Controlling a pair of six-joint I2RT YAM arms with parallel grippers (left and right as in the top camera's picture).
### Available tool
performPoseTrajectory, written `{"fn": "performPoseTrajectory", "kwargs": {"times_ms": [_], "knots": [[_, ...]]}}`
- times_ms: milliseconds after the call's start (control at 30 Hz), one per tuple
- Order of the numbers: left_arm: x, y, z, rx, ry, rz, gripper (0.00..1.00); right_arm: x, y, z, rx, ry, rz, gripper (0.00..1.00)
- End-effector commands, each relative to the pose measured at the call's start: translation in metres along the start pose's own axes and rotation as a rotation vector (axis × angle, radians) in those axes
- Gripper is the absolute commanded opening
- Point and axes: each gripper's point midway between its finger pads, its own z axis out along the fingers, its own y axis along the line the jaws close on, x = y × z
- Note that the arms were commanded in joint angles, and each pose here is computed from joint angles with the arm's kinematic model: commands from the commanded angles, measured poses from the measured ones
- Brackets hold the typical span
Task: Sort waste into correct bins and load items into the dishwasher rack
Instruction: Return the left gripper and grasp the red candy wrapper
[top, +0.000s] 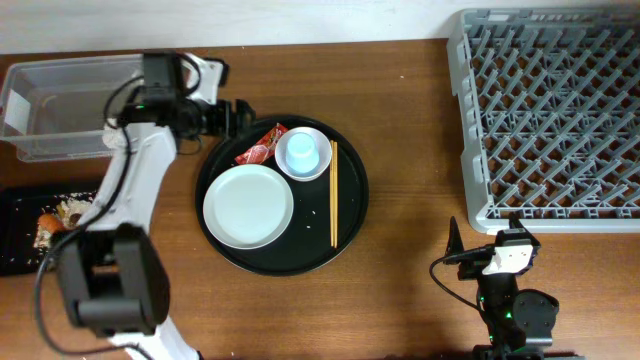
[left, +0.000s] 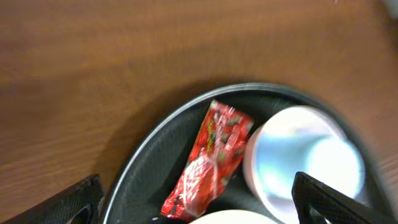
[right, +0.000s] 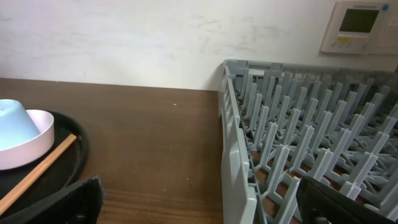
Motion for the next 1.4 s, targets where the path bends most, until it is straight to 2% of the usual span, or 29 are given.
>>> {"fn": "performPoseTrajectory", "kwargs": {"times_ms": [0, 167, 200, 433, 533, 700, 1200, 1367], "knots": [[0.025, 0.003, 0.034, -0.038, 0.103, 0.1, 0.96, 0.002, 0.001, 0.0, -0.002, 0.003, 0.004, 0.98], [0.042, 0.004, 0.054, -0.045, 0.16, 0.101, 0.89, 0.002, 0.001, 0.0, -0.002, 0.003, 0.004, 0.98], [0.045, 0.006, 0.056, -0.055, 0.171, 0.1, 0.83, 0.002, 0.001, 0.0, -0.002, 0.003, 0.004, 0.98], [0.058, 0.01, 0.065, -0.159, 0.237, 0.141, 0.83, 0.002, 0.001, 0.0, -0.002, 0.003, 0.004, 0.98], [0.066, -0.004, 0.074, -0.139, 0.271, 0.183, 0.83, 0.002, 0.001, 0.0, -0.002, 0.003, 0.004, 0.98], [0.082, -0.006, 0.087, -0.186, 0.334, 0.217, 0.84, 0.002, 0.001, 0.0, -0.002, 0.003, 0.004, 0.98], [0.079, -0.008, 0.091, -0.179, 0.32, 0.254, 0.83, 0.002, 0.001, 0.0, -0.002, 0.003, 0.004, 0.98], [0.089, -0.006, 0.101, -0.175, 0.344, 0.25, 0.78, 0.002, 0.001, 0.0, -0.002, 0.003, 0.004, 0.98]]}}
